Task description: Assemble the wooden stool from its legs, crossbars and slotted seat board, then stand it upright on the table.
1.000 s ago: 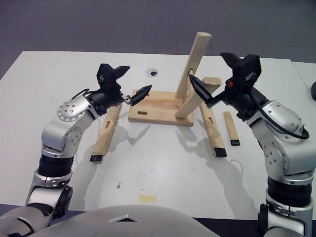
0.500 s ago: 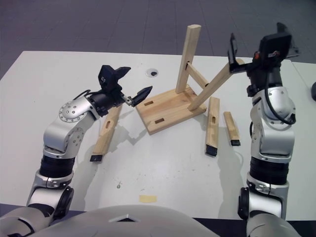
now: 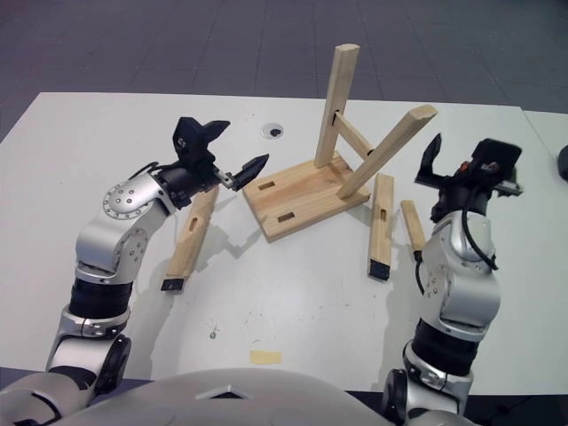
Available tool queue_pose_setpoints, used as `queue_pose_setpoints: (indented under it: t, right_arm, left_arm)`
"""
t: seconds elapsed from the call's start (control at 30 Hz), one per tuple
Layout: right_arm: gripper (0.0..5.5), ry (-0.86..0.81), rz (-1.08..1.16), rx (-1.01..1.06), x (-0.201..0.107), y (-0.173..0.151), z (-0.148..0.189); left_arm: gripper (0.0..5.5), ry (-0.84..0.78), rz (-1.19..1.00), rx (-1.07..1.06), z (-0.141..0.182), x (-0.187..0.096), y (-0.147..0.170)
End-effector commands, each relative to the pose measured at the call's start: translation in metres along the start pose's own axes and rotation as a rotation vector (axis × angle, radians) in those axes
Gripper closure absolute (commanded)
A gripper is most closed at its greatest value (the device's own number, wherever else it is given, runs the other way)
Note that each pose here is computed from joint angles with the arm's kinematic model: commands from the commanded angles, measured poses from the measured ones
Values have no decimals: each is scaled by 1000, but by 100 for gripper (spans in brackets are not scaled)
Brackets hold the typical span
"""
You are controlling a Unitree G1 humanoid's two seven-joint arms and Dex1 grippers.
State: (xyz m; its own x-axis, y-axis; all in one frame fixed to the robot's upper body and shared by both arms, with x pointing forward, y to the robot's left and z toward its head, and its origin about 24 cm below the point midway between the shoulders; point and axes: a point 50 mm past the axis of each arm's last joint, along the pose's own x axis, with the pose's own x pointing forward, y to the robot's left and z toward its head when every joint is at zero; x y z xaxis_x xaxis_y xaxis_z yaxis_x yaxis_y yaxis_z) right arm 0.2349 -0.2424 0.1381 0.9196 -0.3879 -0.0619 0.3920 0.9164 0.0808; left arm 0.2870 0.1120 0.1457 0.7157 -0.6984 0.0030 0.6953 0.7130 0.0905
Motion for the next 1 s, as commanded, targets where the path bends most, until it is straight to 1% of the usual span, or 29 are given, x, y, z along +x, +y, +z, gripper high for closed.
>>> queue_pose_setpoints:
  t: [0.03, 0.2, 0.3, 0.4, 0.6, 0.7, 0.8, 0.87, 0.9, 1.0]
  right_arm:
    - [13, 185, 11, 158, -11, 14, -10]
    - [13, 327, 50, 310, -6, 40, -16]
    - [13, 334, 54, 399, 0, 56, -10]
    - [13, 314, 74, 426, 9, 68, -4]
    - [13, 248, 106, 375, 44, 77, -11]
    - [13, 227, 221, 326, 54, 89, -15]
    - [13, 218, 337, 257, 61, 96, -21]
    - [13, 183, 420, 219, 63, 99, -22]
    - [13, 175, 505, 166, 61, 104, -23]
    - [13, 160, 607, 72, 57, 110, -31]
  left_arm:
    - [10, 21, 1, 15, -3, -2, 2]
    - [10, 26, -2, 14, -5, -2, 0]
    - [10, 25, -15, 20, -4, 2, 0]
    - [10, 28, -18, 18, -5, 3, 1]
    - [10, 45, -24, 29, -9, 4, 2]
    - [10, 54, -25, 32, -11, 5, 3]
    - [10, 52, -26, 28, -11, 6, 2]
    - [10, 51, -23, 27, -12, 6, 3]
    - [10, 51, -22, 29, -12, 6, 3]
    - [10, 48, -21, 24, -12, 7, 3]
